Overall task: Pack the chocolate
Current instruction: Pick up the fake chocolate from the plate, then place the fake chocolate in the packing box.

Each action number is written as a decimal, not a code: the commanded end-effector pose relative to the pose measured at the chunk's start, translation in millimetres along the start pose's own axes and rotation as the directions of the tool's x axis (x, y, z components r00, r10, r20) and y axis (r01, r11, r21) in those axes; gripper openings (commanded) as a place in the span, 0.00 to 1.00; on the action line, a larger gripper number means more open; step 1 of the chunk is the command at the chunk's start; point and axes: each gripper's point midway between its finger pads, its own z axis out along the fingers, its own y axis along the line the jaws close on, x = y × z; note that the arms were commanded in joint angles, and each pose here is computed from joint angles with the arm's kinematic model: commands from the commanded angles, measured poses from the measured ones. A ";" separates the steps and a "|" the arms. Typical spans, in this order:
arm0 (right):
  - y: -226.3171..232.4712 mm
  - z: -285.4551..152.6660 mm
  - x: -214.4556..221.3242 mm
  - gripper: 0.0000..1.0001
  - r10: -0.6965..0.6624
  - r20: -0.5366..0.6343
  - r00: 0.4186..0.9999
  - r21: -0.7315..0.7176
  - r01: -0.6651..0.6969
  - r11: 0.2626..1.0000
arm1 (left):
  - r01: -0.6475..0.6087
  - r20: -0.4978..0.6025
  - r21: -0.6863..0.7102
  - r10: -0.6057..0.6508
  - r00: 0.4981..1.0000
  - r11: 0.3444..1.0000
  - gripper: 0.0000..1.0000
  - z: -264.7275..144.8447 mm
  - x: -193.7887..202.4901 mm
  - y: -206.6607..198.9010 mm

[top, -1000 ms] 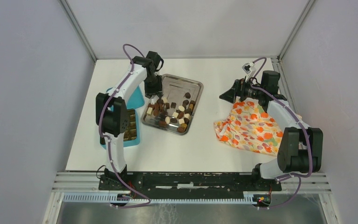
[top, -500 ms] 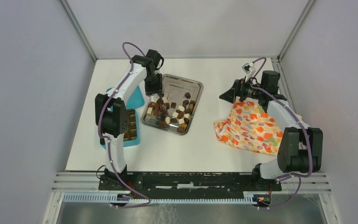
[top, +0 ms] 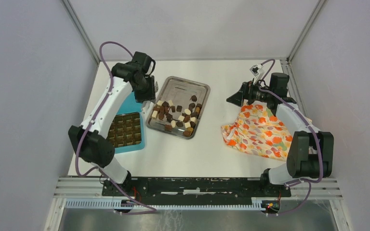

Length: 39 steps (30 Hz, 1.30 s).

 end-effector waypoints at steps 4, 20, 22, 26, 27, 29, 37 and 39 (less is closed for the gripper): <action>10.7 6.4 -9.2 0.94 -0.052 0.011 0.999 -0.037 0.053 0.998 | 0.097 -0.018 -0.175 -0.102 0.995 0.980 0.05 -39.6 61.1 51.7; 23.0 15.6 -1.4 0.94 -0.064 -0.013 0.998 -0.069 0.063 0.996 | 0.117 -0.086 -0.263 -0.144 0.986 0.958 0.08 -37.9 105.4 77.4; 23.0 15.3 -0.4 0.94 -0.062 -0.014 0.998 -0.068 0.061 0.996 | 0.109 -0.084 -0.266 -0.136 0.987 0.958 0.09 -33.6 103.4 77.5; 24.7 15.3 -0.5 0.94 -0.064 -0.013 0.998 -0.072 0.063 0.995 | 0.100 -0.073 -0.275 -0.125 0.990 0.956 0.11 -26.8 95.8 78.5; 24.5 15.2 -0.7 0.94 -0.064 -0.012 0.998 -0.071 0.063 0.995 | 0.100 -0.072 -0.273 -0.124 0.990 0.957 0.12 -24.3 94.4 78.1; 24.6 15.1 -1.0 0.94 -0.065 -0.011 0.998 -0.071 0.064 0.995 | 0.095 -0.073 -0.272 -0.119 0.990 0.958 0.13 -19.3 92.5 77.6; 24.0 15.4 0.9 0.94 -0.062 -0.014 0.998 -0.071 0.061 0.996 | 0.090 -0.067 -0.284 -0.113 0.991 0.955 0.22 -9.9 87.5 81.3; 25.1 15.9 1.4 0.94 -0.062 -0.014 0.998 -0.075 0.061 0.995 | 0.092 -0.062 -0.282 -0.114 0.992 0.955 0.24 -8.9 85.1 81.3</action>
